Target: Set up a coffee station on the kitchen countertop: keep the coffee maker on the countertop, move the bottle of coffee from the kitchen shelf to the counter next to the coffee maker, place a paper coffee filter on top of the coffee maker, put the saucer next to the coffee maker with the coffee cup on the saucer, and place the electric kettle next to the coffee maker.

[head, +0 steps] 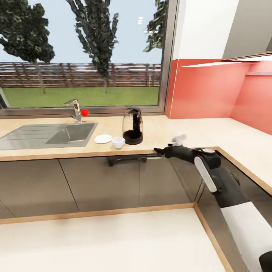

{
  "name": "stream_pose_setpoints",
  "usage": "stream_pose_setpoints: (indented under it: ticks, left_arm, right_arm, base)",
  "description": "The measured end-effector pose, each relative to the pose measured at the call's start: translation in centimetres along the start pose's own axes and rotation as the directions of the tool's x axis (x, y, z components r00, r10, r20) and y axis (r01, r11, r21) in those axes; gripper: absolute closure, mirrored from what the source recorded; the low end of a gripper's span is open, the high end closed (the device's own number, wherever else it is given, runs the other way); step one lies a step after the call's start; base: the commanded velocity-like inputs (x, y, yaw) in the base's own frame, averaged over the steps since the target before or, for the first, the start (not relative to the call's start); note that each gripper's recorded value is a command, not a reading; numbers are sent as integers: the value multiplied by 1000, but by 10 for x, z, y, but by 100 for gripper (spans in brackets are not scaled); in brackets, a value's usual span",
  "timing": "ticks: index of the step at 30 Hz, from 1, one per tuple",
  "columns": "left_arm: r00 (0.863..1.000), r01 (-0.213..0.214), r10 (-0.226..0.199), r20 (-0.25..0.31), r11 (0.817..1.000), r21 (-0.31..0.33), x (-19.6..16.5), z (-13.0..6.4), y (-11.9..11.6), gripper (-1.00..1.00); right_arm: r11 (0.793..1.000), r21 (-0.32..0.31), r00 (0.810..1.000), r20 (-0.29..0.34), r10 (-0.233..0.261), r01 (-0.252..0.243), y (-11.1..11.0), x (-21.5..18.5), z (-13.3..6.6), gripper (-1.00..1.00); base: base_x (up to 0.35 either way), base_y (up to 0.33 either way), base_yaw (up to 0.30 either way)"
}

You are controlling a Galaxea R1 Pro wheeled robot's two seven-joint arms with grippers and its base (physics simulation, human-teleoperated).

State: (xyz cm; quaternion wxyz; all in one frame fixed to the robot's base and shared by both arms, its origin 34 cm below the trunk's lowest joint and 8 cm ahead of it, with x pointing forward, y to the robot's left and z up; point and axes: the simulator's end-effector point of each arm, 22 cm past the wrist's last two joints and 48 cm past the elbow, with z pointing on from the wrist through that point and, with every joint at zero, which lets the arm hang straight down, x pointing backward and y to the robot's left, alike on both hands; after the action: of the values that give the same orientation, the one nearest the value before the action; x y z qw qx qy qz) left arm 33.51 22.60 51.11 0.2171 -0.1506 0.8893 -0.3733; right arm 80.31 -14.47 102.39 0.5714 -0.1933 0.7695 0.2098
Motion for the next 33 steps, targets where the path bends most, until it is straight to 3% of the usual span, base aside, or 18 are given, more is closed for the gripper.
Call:
stream_pose_setpoints:
  ticks: [5, 11, 19, 21, 22, 33]
  left_arm:
    - [1000, 5, -5, 6, 1000, -2, -2, 0, 0, -100]
    - [1000, 5, -5, 7, 1000, -2, -2, 0, 0, -100]
    - [1000, 6, -6, 7, 1000, -2, -2, 0, 0, -100]
    - [1000, 6, -6, 7, 1000, -1, -1, 0, 0, -100]
    - [1000, 6, -6, 7, 1000, -1, -2, 0, 0, -100]
    - [1000, 6, -6, 7, 1000, -1, -1, 0, 0, -100]
  right_arm:
    - [987, 120, 994, 27, -109, 105, -48, -79, -15, -100]
    - [974, 177, 989, 24, -146, 140, -75, -96, -31, -100]
    - [974, 181, 990, 4, -140, 137, -80, -91, -33, -100]
    - [976, 182, 993, -34, -115, 120, -81, -82, -33, -100]
    - [978, 184, 993, -89, -78, 94, -82, -69, -34, -100]
    - [979, 183, 991, -114, -64, 84, -82, -62, -34, -100]
  base:
    - [2, -2, 0]
    - [163, -140, 0]
    - [253, -202, 0]
    - [259, -199, 0]
    - [259, -198, 0]
    - [259, -199, 0]
